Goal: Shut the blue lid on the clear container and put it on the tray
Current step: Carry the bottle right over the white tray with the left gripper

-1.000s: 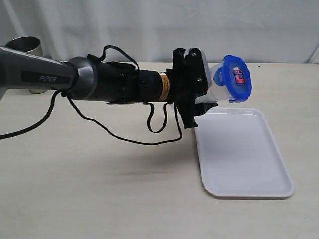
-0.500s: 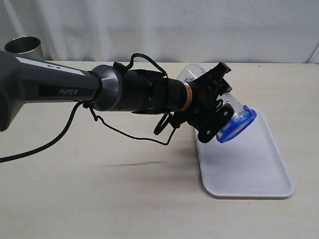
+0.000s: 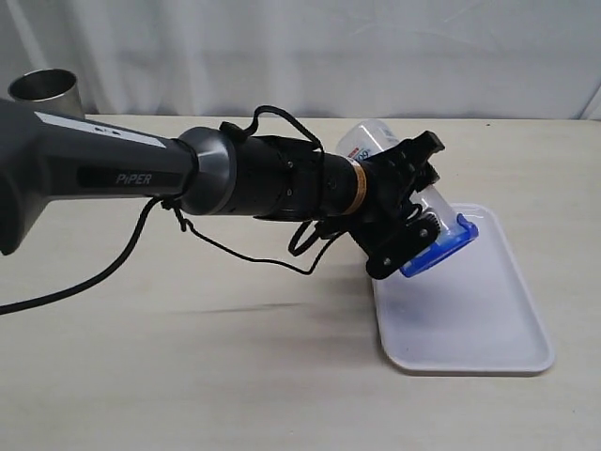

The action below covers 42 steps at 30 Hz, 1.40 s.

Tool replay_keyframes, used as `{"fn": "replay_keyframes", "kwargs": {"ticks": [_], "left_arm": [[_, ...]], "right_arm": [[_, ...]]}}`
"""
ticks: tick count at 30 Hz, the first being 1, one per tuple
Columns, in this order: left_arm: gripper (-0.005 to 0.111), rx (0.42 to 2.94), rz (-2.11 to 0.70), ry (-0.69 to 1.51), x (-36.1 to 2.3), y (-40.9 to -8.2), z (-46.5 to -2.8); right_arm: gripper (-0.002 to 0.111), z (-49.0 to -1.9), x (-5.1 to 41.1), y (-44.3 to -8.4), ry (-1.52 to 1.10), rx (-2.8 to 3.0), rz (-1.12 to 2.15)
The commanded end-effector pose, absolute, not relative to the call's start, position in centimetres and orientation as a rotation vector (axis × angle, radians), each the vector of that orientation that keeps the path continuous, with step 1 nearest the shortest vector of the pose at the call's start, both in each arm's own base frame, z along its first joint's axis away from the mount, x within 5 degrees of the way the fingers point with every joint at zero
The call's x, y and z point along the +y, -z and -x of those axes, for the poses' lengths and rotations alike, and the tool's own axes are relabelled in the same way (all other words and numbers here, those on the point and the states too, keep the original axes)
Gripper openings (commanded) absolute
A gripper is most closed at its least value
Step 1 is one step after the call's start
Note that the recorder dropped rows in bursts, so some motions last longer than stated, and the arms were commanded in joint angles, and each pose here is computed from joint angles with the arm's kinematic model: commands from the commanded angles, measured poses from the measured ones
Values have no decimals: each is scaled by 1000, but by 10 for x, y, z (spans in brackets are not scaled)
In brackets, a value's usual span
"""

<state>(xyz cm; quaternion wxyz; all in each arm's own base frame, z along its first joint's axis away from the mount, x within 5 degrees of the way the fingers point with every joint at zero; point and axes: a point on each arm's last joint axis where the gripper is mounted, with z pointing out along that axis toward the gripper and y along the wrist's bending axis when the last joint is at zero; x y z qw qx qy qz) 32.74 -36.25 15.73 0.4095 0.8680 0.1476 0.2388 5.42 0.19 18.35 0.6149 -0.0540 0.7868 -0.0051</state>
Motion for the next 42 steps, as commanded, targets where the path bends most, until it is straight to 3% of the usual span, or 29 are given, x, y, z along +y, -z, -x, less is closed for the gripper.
{"fn": "replay_keyframes", "kwargs": {"ticks": [1, 6, 15, 28, 38, 42], "left_arm": [[0, 253, -2188, -648, -371, -167, -320], [0, 160, -2236, -726, -374, -168, -317], [0, 277, -2318, -896, -370, -183, -328], [0, 287, -2364, -917, -378, -180, -313], [0, 335, -2336, -871, -383, -180, -308], [0, 654, -2126, -601, -390, -184, -307]], "right_arm": [[4, -54, 2, -184, 19, 1806, 124], [4, -54, 2, -184, 19, 1806, 124], [4, -54, 2, -184, 19, 1806, 124], [4, -54, 2, -184, 19, 1806, 124], [4, -54, 2, -184, 18, 1797, 124], [4, -54, 2, -184, 16, 1797, 126]]}}
